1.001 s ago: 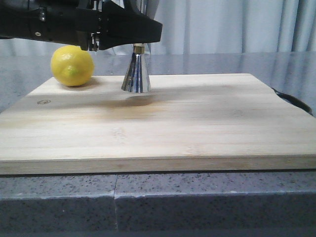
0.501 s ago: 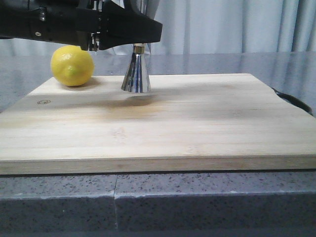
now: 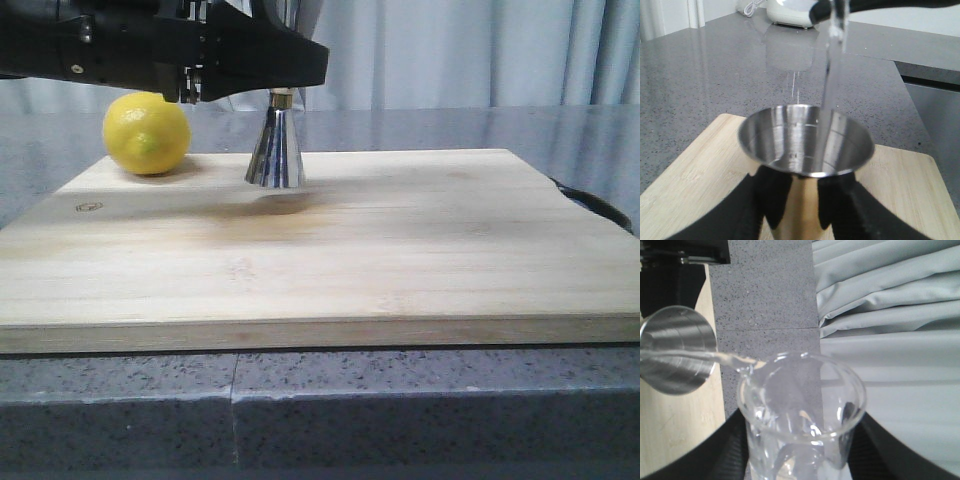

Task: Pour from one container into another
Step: 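Tilt the beaker with the right gripper, pouring liquid into the jigger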

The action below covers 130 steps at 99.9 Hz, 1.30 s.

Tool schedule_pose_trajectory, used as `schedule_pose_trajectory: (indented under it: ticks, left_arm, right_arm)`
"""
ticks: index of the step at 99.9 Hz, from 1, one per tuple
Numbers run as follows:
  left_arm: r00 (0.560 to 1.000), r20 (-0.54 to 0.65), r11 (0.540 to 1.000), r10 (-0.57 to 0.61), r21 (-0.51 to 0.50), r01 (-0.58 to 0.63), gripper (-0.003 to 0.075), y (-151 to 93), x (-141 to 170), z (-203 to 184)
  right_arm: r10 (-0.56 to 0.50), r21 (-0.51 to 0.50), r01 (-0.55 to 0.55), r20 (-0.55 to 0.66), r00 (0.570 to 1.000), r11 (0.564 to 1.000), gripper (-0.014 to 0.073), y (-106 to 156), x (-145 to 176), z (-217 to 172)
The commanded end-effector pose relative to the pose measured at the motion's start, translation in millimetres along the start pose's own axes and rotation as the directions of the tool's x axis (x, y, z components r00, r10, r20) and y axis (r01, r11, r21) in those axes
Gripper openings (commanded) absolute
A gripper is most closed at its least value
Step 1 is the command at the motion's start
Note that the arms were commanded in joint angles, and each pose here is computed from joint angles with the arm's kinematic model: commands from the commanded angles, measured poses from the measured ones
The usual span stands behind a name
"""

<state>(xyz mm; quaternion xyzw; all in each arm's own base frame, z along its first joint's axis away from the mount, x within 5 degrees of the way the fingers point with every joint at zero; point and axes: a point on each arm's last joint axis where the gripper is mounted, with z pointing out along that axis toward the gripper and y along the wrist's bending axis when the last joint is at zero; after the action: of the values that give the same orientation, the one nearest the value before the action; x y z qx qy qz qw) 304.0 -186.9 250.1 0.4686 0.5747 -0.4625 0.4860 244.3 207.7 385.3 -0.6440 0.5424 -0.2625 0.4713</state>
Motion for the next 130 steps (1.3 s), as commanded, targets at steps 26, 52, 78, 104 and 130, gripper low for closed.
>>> schedule_pose_trajectory:
  ticks: [26,52,78,104,130]
  left_arm:
    - [0.989,0.147,0.998,0.023,0.047,-0.03,0.0185,-8.8,-31.6,-1.4]
    - [0.989,0.147,0.998,0.023,0.047,-0.03,0.0185,-8.8,-31.6,-1.4]
    - [0.989,0.147,0.998,0.023,0.047,-0.03,0.0185,-8.8,-31.6,-1.4]
    - [0.989,0.147,0.998,0.023,0.047,-0.03,0.0185,-8.8,-31.6,-1.4]
    - [0.989,0.147,0.998,0.023,0.047,-0.03,0.0185,-8.8,-31.6,-1.4]
  right_arm:
    - [-0.094,0.128,0.086,0.065,0.993,0.988,0.024,-23.2,-4.8,-17.0]
    - [-0.13,0.15,0.119,0.066,0.989,0.982,0.024,-24.9,-5.5,-17.3]
    - [-0.193,0.169,0.182,0.056,0.98,0.969,0.024,-26.2,-5.7,-17.5]
    - [-0.258,0.181,0.247,0.041,0.965,0.952,0.024,-27.1,-5.6,-17.6]
    - [-0.292,0.203,0.28,0.029,0.956,0.938,0.024,-29.0,-5.7,-18.0]
